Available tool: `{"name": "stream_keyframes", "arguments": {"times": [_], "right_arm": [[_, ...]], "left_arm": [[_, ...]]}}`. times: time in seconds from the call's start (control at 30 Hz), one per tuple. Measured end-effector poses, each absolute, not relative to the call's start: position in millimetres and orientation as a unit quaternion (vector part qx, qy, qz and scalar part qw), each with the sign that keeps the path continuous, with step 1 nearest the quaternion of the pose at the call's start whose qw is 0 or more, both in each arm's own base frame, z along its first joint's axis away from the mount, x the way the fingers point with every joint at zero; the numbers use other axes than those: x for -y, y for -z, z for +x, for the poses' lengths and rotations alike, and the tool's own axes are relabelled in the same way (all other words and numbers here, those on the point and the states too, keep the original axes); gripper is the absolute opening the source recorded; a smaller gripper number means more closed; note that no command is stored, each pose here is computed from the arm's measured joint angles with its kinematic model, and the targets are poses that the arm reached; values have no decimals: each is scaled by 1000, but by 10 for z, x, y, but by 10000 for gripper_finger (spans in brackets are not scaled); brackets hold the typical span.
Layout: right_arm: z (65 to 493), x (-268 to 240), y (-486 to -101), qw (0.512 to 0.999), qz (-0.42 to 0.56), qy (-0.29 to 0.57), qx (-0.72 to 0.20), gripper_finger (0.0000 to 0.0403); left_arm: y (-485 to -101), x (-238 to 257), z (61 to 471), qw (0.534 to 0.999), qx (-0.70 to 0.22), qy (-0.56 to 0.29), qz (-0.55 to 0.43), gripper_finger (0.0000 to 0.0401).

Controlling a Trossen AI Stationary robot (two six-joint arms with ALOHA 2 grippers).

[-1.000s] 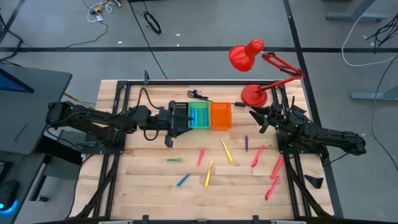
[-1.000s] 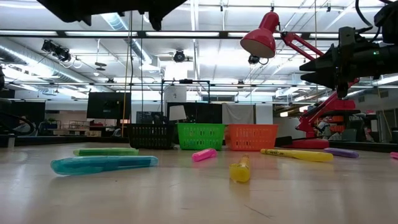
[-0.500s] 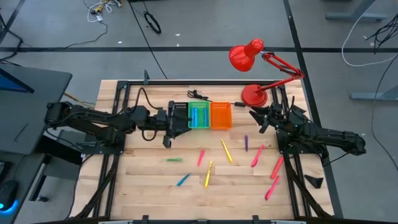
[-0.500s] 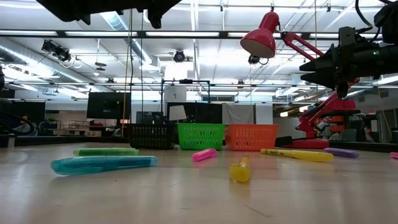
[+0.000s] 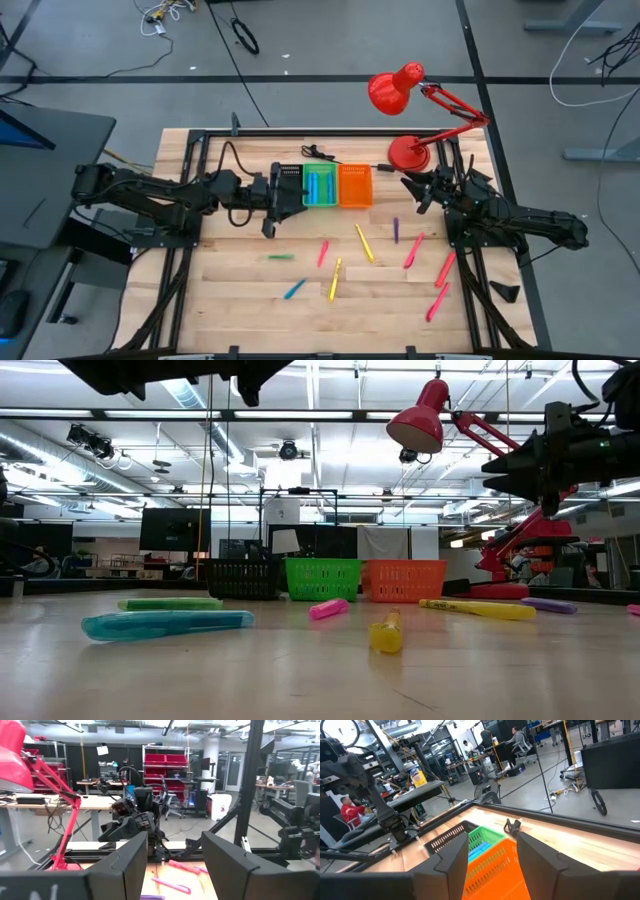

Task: Pick & Place Markers
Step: Put the large red highlighter pen into the green bin

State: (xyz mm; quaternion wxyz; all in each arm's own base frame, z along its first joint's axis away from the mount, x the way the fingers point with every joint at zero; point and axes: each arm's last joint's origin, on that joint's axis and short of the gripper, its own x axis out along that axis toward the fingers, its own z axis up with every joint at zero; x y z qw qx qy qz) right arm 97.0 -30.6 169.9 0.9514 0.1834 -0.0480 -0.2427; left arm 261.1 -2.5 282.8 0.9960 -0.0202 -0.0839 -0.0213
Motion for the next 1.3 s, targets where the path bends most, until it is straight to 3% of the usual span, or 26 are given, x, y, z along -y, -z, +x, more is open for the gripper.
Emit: {"name": "stream_keyframes", "arguments": {"times": [0.27, 0.73, 0.93, 1.3], "right_arm": [[977, 262, -1867, 967, 186, 163, 55, 169], [942, 264, -2850, 967, 86, 198, -133, 165], [974, 252, -2908, 951, 86, 168, -244, 165], [1035, 170, -2843, 907, 95, -3, -410, 165]], "left_arm": [[-2826, 11, 2613, 996, 84, -2, -22, 193], [-2824, 11, 2613, 996, 83, -3, -22, 193], [-2824, 11, 2613, 996, 83, -3, -22, 193], [-2826, 11, 2614, 996, 83, -3, -22, 193]]}}
